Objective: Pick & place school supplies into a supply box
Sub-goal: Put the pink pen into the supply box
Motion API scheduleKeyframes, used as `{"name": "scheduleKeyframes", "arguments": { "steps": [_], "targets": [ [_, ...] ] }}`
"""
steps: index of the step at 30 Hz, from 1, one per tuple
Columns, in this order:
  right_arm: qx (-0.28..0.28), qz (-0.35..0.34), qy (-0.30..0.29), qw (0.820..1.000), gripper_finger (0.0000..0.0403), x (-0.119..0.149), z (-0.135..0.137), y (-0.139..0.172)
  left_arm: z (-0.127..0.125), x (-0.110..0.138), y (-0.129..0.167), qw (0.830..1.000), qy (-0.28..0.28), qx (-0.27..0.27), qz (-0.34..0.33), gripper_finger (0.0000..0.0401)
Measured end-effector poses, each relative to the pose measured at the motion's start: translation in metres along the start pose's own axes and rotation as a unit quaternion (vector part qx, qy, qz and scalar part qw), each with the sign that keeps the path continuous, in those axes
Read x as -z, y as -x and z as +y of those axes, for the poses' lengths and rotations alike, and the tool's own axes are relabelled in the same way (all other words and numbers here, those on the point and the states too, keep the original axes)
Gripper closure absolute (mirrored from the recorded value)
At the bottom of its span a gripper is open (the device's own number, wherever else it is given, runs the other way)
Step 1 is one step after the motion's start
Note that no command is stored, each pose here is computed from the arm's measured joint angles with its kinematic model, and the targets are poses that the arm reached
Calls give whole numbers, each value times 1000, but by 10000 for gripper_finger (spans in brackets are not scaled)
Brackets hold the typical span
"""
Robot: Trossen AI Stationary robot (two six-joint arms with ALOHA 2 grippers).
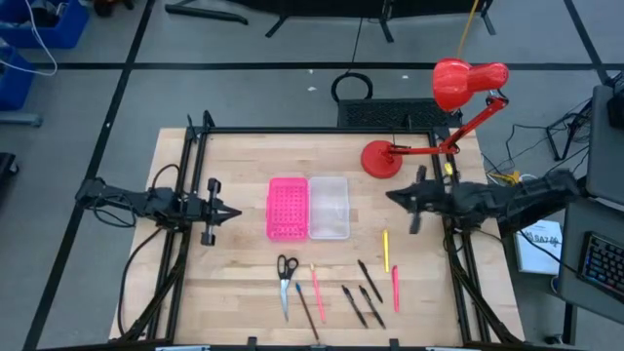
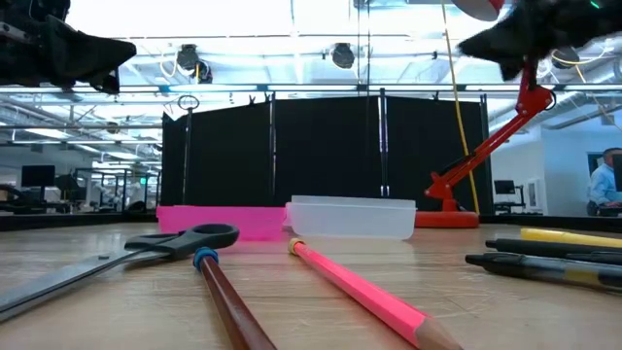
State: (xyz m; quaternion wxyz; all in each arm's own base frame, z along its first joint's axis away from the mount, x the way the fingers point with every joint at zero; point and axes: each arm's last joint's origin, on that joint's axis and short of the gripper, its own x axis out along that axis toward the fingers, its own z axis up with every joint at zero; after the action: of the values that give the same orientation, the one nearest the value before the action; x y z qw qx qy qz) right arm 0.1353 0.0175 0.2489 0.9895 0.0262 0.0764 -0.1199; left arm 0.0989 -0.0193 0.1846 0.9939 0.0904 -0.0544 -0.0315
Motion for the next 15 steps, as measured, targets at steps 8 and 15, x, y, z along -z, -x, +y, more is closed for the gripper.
{"name": "scheduleKeyframes", "arguments": {
  "steps": [8,15],
  "targets": [
    [149,302,-6,942,403,-49,70,-61,2,-4,-1,999,29,-26,-18,385],
    [246,453,-92,852,403,-60,145,-88,2,-2,-1,998,52,-24,-9,397]
  ]
}}
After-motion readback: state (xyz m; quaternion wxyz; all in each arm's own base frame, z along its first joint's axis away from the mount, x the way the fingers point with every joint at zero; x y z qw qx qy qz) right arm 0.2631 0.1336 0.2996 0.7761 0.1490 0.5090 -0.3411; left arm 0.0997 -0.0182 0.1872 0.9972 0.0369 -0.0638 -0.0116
